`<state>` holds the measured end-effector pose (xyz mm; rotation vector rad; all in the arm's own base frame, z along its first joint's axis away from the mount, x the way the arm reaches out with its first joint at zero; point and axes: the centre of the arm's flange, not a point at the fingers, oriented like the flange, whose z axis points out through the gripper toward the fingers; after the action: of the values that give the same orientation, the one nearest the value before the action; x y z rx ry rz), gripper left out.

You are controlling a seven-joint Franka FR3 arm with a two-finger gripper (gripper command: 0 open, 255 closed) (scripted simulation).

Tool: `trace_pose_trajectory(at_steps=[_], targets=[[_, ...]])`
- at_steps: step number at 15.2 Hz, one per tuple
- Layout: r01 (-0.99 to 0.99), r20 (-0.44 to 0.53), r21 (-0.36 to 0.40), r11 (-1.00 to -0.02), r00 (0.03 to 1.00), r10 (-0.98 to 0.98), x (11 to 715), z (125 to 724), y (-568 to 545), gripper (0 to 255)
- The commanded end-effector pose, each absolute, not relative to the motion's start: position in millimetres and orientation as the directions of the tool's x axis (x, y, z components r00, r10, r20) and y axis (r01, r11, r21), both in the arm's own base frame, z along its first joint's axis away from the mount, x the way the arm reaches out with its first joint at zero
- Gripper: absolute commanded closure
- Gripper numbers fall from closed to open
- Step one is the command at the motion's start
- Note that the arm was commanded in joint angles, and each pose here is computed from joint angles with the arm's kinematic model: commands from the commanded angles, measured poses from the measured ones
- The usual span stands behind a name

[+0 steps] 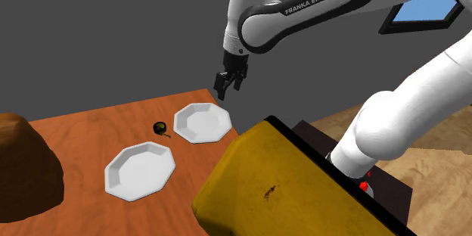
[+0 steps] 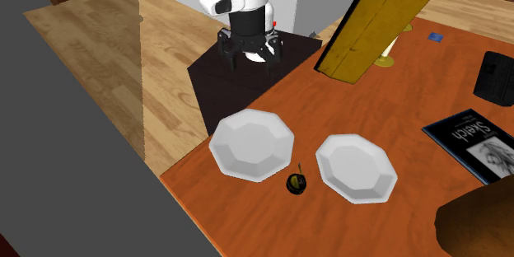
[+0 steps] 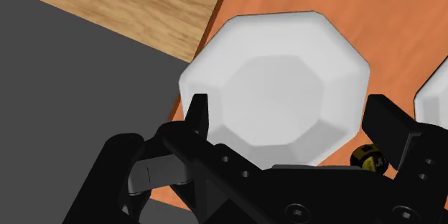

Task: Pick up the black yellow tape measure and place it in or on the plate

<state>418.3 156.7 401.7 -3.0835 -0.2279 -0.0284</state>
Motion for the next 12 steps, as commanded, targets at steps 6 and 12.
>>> trace_pose_trajectory(at_steps=[6,12], targets=[[0.160,0.064,-0.070,-0.985,0.986,0.156,460.4,353.3,217.9,0],[0.172,0.099,-0.086,-0.981,0.982,0.164,495.8,315.1,271.4,0]])
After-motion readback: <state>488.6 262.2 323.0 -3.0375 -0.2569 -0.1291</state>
